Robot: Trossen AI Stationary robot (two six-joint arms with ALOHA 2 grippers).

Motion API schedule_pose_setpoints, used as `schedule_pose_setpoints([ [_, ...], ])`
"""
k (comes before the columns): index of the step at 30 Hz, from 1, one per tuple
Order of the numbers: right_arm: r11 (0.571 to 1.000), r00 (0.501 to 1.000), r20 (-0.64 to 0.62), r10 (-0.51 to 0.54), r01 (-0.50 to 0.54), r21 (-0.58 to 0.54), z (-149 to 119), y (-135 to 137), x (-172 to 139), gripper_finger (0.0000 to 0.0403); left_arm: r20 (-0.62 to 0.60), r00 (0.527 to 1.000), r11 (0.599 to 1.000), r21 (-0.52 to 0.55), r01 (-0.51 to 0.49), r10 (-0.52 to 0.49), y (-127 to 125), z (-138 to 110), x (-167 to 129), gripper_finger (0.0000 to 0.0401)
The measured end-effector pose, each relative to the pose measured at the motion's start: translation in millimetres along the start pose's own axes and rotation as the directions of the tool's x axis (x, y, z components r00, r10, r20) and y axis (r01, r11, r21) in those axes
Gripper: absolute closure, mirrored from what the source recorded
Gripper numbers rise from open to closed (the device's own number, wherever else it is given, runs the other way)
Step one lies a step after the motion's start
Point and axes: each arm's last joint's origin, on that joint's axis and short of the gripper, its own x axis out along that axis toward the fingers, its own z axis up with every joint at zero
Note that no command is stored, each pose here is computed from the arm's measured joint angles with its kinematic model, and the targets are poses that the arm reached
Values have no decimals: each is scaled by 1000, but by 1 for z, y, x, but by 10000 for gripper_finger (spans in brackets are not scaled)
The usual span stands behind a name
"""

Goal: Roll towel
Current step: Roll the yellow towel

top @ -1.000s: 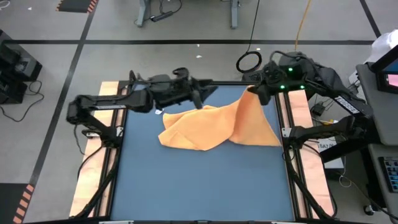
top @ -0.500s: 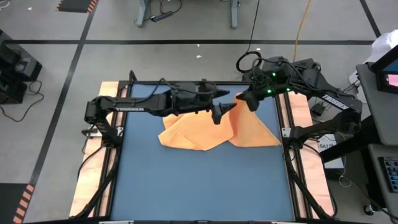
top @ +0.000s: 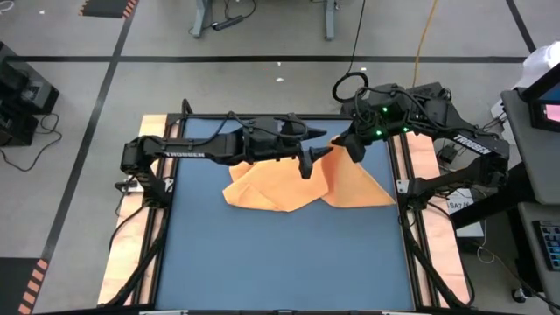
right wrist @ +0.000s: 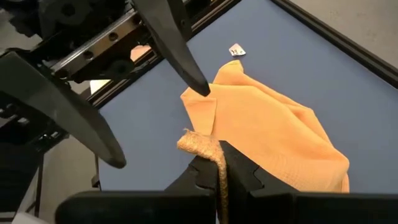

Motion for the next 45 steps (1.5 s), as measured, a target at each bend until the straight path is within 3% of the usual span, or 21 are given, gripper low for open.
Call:
schedule_pose_setpoints([
  [11, 1000, 1000, -9, 9, -9, -5, -2, 3, 1, 403, -63, 996, 997, 33, -65, 67, 3, -28, 21, 200],
  [14, 1000, 1000, -17, 16, -16, -12, -3, 5, 1, 403, -53, 996, 997, 26, -76, 77, 3, -27, 21, 248],
  [20, 999, 999, -23, 26, -26, -35, -5, 9, 2, 402, -71, 995, 997, -9, -77, 76, 5, -29, 21, 385],
  [24, 997, 997, -61, 38, -42, -58, -10, 9, -3, 377, -89, 994, 996, -56, -75, 70, 5, -29, 20, 391],
  [29, 998, 981, -196, -14, 1, -64, -32, 2, -26, 302, -67, 998, 992, -129, 5, -13, 3, -5, -1, 396],
  [34, 984, 951, -295, -95, 44, -172, -55, -6, -54, 224, -197, 980, 992, -127, -6, -19, 4, 5, -29, 396],
  [38, 956, 942, -276, -192, 116, -268, -67, -11, -74, 195, -326, 945, 992, -121, -16, -25, 6, 9, -55, 396],
  [45, 939, 948, -246, -201, 115, -323, -83, -18, -84, 190, -569, 822, 985, -130, -112, 18, 6, 4, -100, 396],
])
